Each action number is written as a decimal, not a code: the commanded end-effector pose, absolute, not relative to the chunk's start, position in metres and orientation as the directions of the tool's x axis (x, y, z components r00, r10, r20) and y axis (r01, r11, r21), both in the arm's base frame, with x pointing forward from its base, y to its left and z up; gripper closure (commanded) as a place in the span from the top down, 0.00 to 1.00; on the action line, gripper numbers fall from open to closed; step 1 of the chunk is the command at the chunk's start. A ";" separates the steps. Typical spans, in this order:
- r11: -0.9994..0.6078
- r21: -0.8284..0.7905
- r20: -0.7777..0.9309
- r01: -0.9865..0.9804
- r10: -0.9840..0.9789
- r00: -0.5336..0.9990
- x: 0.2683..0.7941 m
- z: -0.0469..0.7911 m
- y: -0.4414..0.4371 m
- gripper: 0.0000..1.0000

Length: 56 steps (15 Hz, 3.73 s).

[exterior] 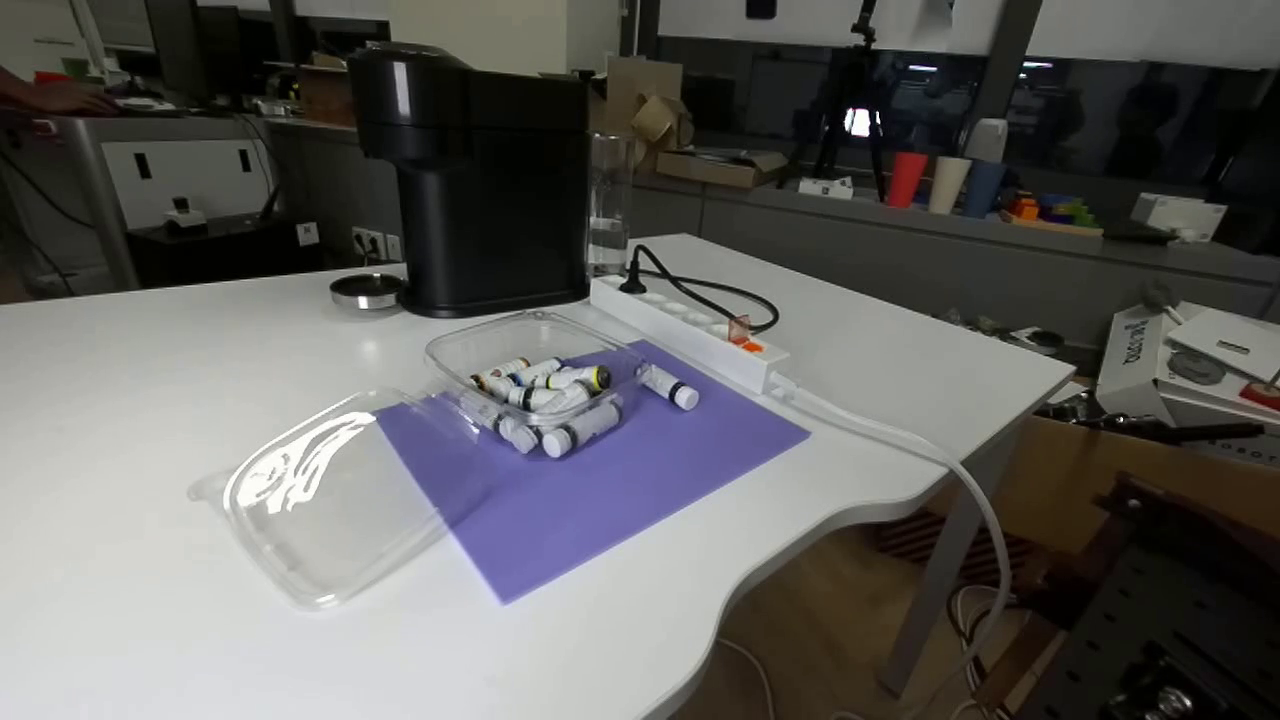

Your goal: Pick up the bottle, put it in the bowl and close it

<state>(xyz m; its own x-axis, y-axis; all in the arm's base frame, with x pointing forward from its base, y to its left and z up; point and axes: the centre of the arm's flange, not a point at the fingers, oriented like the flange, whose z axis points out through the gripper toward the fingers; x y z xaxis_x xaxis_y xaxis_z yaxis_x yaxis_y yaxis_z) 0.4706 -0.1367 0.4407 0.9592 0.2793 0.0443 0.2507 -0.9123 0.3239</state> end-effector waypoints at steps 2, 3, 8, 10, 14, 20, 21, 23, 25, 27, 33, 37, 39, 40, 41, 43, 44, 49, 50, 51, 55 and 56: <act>-0.939 0.280 0.066 0.201 0.227 0.972 0.476 0.374 -0.119 1.00; -0.944 0.254 0.056 0.208 0.229 0.972 0.477 0.360 -0.117 1.00; -0.955 0.194 -0.016 0.226 0.227 0.974 0.471 0.323 -0.113 1.00; -0.955 0.193 -0.015 0.227 0.228 0.973 0.472 0.321 -0.113 1.00; -0.965 0.140 -0.034 0.223 0.221 0.975 0.479 0.295 -0.116 1.00; -0.975 0.087 -0.094 0.206 0.198 0.976 0.488 0.225 -0.118 1.00; -0.976 0.082 -0.106 0.203 0.194 0.975 0.490 0.215 -0.119 1.00; -0.979 0.073 -0.125 0.191 0.181 0.976 0.493 0.198 -0.122 1.00; -0.981 0.073 -0.145 0.182 0.170 0.975 0.498 0.181 -0.126 1.00; -0.981 0.074 -0.166 0.180 0.166 0.972 0.503 0.165 -0.132 1.00; -0.982 0.070 -0.193 0.176 0.160 0.968 0.519 0.137 -0.143 1.00; -0.980 0.069 -0.194 0.184 0.168 0.966 0.531 0.125 -0.141 1.00; -0.979 0.065 -0.192 0.194 0.179 0.965 0.536 0.122 -0.137 1.00; -0.978 0.066 -0.191 0.198 0.182 0.964 0.538 0.120 -0.135 1.00; -0.978 0.064 -0.190 0.199 0.184 0.964 0.540 0.119 -0.134 0.82; -0.978 0.063 -0.190 0.200 0.185 0.964 0.542 0.117 -0.134 0.68; -0.978 0.064 -0.190 0.200 0.185 0.964 0.542 0.118 -0.134 0.60; -0.975 0.061 -0.174 0.213 0.200 0.964 0.546 0.123 -0.129 0.25; -0.975 0.059 -0.177 0.214 0.201 0.963 0.546 0.121 -0.127 0.19; -0.975 0.054 -0.181 0.216 0.203 0.962 0.546 0.120 -0.125 0.13; -0.976 0.047 -0.189 0.213 0.201 0.961 0.544 0.120 -0.124 0.05; -0.976 0.047 -0.188 0.213 0.201 0.961 0.544 0.122 -0.124 0.04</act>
